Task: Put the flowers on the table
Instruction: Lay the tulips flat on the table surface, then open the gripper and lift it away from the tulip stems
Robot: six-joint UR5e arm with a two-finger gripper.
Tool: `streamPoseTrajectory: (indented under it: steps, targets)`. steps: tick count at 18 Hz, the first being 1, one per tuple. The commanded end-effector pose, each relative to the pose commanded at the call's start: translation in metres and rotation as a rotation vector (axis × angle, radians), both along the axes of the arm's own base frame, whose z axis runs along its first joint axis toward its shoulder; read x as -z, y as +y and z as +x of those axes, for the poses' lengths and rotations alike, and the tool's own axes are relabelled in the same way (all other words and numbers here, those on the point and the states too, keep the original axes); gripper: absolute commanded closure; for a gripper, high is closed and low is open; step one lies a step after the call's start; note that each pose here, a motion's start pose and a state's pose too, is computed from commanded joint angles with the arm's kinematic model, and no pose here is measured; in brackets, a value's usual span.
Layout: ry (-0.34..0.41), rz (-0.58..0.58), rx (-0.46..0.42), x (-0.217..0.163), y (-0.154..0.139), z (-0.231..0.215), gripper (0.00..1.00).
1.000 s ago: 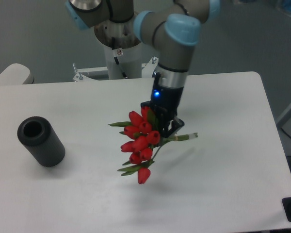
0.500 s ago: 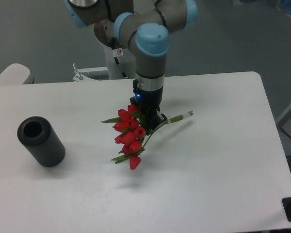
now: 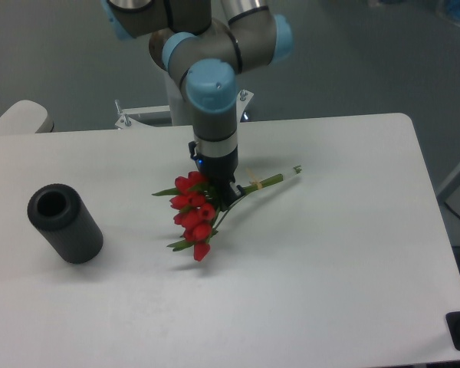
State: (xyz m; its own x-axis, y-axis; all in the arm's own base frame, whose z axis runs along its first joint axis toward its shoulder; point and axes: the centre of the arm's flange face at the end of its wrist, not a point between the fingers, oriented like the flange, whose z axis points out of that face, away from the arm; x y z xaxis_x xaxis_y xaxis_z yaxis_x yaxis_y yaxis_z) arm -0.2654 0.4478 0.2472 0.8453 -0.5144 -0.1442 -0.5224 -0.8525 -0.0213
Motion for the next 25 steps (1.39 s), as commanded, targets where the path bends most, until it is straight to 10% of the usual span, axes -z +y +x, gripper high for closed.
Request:
streamPoseTrajectory:
  steps: [5,16,25]
  targets:
    - [-0.019,-0.016,0.005,0.013,0.002,0.003,0.64]
    - [0.001,0.003,0.017,0.005,0.016,-0.002,0.11]
    - [0.108,0.109,-0.008,-0.067,0.045,-0.055,0.01]
